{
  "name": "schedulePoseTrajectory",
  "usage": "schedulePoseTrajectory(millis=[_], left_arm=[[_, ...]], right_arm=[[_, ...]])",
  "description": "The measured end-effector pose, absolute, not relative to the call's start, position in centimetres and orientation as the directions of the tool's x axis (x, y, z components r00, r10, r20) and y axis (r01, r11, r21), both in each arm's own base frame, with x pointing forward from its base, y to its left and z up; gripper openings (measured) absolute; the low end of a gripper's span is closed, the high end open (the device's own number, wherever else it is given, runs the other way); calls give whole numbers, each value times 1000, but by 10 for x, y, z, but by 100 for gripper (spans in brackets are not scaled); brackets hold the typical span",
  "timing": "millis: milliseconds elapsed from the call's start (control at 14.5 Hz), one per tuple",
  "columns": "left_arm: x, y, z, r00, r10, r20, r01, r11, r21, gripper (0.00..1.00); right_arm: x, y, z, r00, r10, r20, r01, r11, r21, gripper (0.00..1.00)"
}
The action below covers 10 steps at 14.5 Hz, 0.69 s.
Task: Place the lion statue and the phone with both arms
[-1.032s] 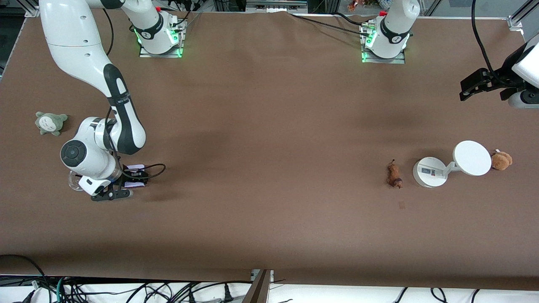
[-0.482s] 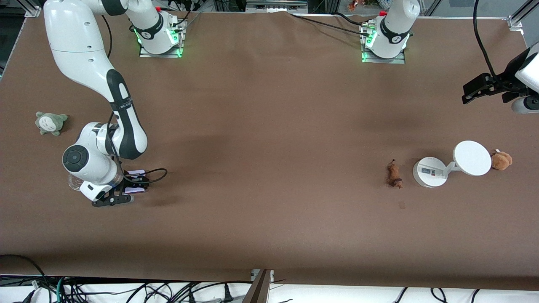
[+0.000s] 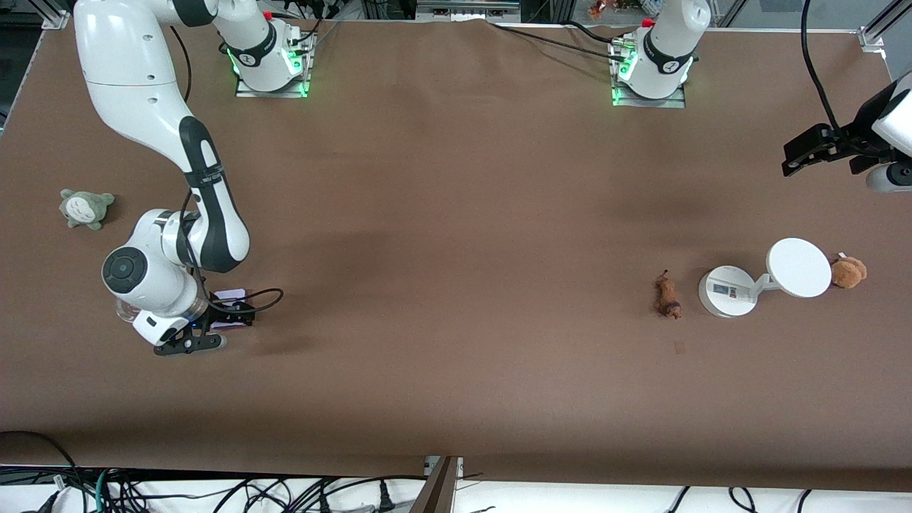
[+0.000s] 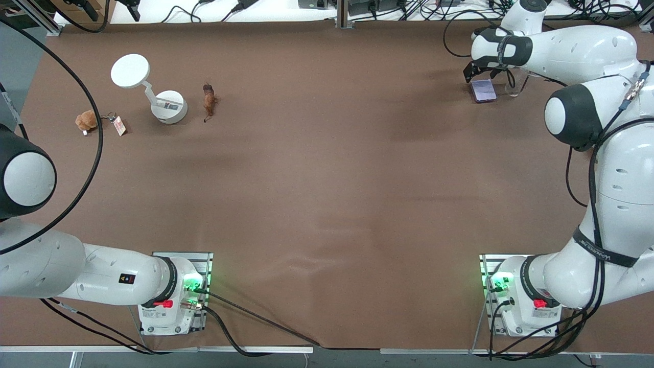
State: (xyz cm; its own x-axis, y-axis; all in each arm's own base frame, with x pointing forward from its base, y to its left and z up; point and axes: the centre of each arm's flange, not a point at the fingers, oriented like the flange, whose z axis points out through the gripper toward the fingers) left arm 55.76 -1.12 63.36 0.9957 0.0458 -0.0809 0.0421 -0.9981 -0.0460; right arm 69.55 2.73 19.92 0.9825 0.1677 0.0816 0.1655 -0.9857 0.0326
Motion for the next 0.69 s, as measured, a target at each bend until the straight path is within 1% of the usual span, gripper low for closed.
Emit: schedulePoseTrajectory(millis=[206, 413, 688], left_arm=[[558, -11, 634, 996, 46, -81, 42, -998, -46, 100], [558, -11, 634, 996, 46, -81, 42, -998, -46, 100], [558, -11, 633, 996, 46, -81, 42, -998, -46, 100]], right_arm=[[699, 33, 229, 983, 172, 58, 172, -985, 7, 100], [698, 43, 281, 984, 173, 50, 174, -984, -26, 100], [687, 52, 347, 991, 130, 37, 133, -989, -68, 100]])
